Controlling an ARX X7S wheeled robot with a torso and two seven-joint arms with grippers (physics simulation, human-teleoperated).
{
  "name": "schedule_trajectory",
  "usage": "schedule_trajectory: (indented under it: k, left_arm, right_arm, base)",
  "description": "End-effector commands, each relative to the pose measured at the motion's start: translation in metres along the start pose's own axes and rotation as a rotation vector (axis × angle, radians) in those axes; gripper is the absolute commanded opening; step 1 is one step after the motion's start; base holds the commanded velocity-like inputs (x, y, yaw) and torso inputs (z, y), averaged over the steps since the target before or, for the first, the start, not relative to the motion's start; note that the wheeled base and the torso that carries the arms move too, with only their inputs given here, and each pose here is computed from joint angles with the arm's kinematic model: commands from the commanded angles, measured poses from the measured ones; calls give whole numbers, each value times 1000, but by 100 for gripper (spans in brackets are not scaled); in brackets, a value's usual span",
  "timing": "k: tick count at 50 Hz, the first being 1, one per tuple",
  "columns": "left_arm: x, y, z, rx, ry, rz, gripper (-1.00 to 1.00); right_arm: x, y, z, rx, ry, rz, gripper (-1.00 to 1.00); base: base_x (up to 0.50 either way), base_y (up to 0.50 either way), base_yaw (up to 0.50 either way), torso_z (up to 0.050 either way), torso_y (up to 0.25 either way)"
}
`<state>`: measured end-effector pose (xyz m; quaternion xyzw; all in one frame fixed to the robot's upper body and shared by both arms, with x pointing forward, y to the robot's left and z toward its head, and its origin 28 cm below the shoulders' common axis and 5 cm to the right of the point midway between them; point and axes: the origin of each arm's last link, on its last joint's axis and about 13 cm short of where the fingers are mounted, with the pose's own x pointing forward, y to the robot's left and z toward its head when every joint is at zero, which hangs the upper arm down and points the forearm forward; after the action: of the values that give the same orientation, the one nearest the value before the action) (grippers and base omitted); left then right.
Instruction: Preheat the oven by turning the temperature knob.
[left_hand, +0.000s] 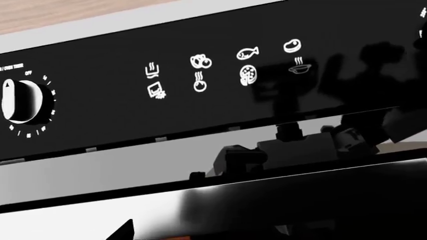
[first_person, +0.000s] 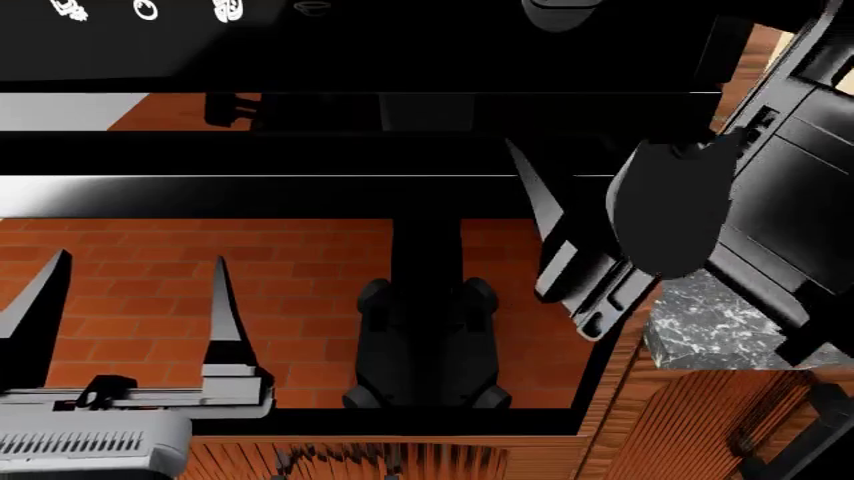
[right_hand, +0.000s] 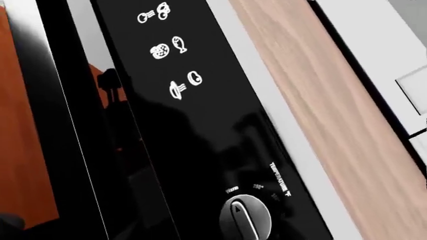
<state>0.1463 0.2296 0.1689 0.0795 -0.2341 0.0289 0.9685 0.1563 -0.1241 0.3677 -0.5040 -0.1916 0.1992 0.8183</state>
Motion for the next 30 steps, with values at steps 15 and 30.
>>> schedule_trajectory:
  k: [15,30]
  left_arm:
    - [-5,1,-8,-24,-2,8,100]
    - [-9,3,-10,-31,-7,19,100]
  right_arm:
    - [4,-10,30,-290,141,39,100]
    - [-1,-1,39,-364,163,43,100]
  base:
    - [0,0,0,0,0]
    - [0,0,0,0,0]
